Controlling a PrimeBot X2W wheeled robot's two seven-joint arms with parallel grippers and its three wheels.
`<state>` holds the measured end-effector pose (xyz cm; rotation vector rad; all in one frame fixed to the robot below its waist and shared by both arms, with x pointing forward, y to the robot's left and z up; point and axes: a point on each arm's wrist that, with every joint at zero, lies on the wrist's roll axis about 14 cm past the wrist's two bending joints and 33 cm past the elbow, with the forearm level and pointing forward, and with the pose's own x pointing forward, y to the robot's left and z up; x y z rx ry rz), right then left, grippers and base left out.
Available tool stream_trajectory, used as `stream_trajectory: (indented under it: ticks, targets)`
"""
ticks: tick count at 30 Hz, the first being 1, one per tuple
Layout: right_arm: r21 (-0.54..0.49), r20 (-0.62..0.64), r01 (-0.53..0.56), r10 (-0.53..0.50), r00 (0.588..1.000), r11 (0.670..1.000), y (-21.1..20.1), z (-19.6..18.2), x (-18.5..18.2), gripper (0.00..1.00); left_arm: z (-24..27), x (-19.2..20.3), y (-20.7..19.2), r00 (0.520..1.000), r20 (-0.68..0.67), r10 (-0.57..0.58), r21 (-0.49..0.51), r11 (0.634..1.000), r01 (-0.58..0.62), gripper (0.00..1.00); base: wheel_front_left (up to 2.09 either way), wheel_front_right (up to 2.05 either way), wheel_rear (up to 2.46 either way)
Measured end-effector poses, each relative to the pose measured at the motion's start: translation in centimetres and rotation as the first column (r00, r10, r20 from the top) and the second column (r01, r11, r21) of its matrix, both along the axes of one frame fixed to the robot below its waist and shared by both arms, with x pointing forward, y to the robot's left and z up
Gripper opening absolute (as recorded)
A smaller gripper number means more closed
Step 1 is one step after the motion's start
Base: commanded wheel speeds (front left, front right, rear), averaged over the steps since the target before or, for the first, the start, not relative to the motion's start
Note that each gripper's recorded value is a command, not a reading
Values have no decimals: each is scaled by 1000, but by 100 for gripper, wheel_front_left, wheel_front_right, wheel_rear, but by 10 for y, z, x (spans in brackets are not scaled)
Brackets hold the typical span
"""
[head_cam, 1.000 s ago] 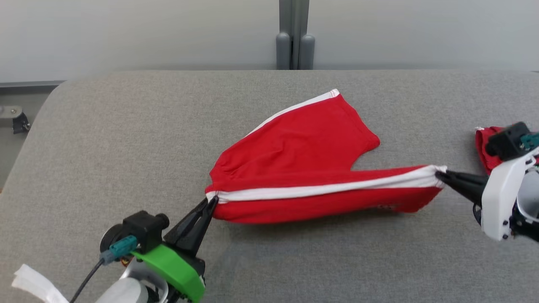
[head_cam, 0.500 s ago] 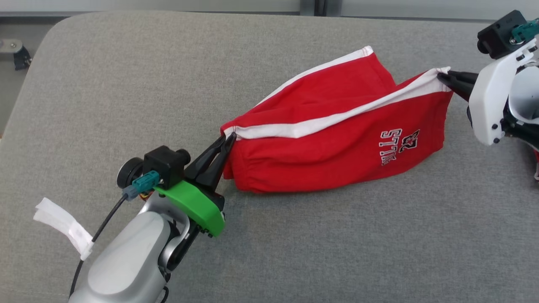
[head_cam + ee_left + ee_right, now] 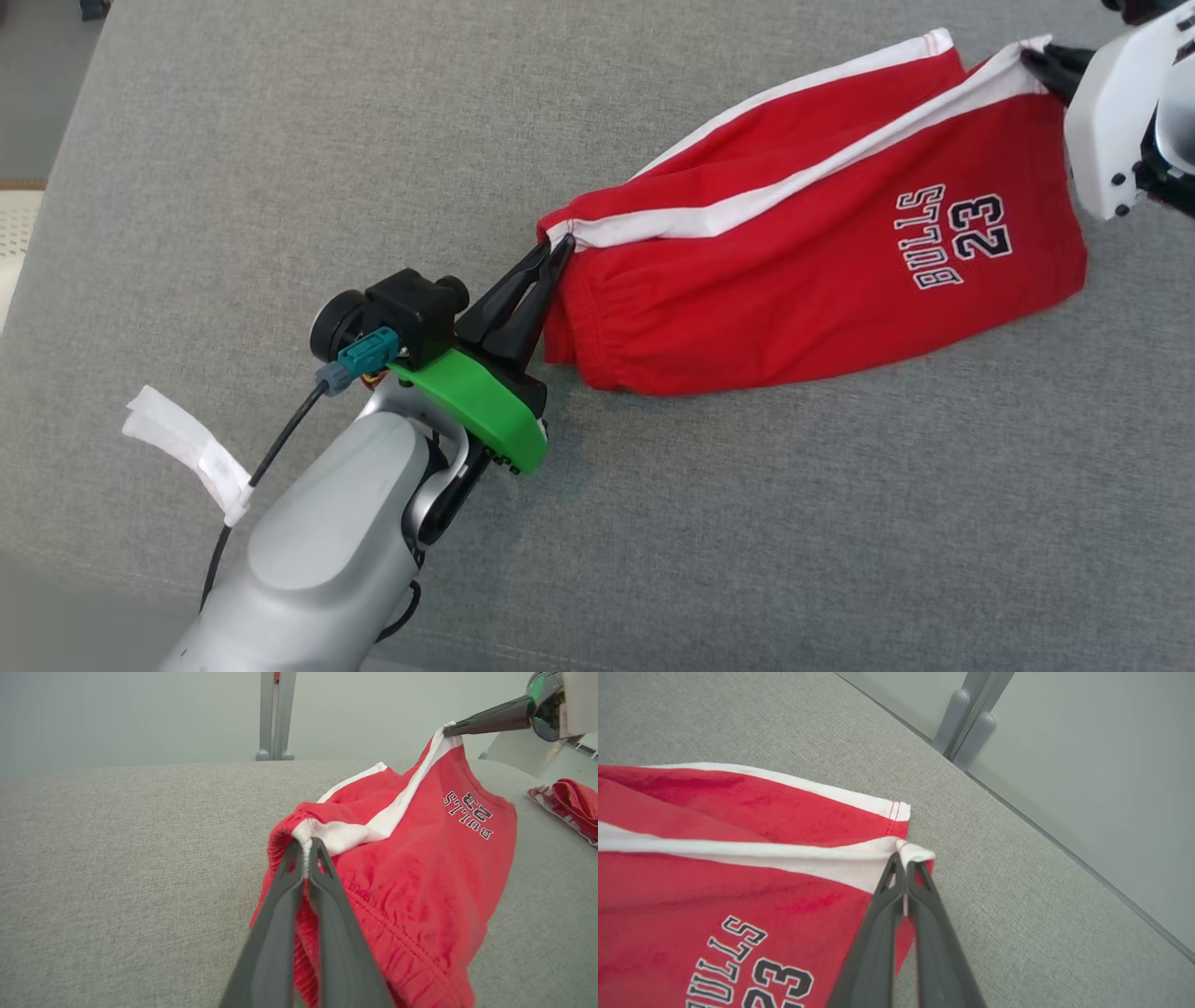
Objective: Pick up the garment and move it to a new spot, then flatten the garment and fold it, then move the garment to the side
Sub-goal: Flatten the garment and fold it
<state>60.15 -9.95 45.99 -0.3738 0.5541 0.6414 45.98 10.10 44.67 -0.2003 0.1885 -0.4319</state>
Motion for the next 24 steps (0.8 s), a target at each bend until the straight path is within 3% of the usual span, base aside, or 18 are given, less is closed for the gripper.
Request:
stream_trajectory:
  ticks: [14,23,24]
  targets:
    - [15,88,-32,30,996,999,22,-17,46,0,-15,18,16,998,-19,62,-11,998,-62,0,0,0,0]
    - [11,71,-23,22,997,1000,20,-37,52,0,-19,25,17,997,-15,80,-12,997,-80,0,0,0,0]
    - [18,69,-20,19,997,1000,20,-39,52,0,-20,25,17,997,-17,81,-10,997,-82,5,0,0,0]
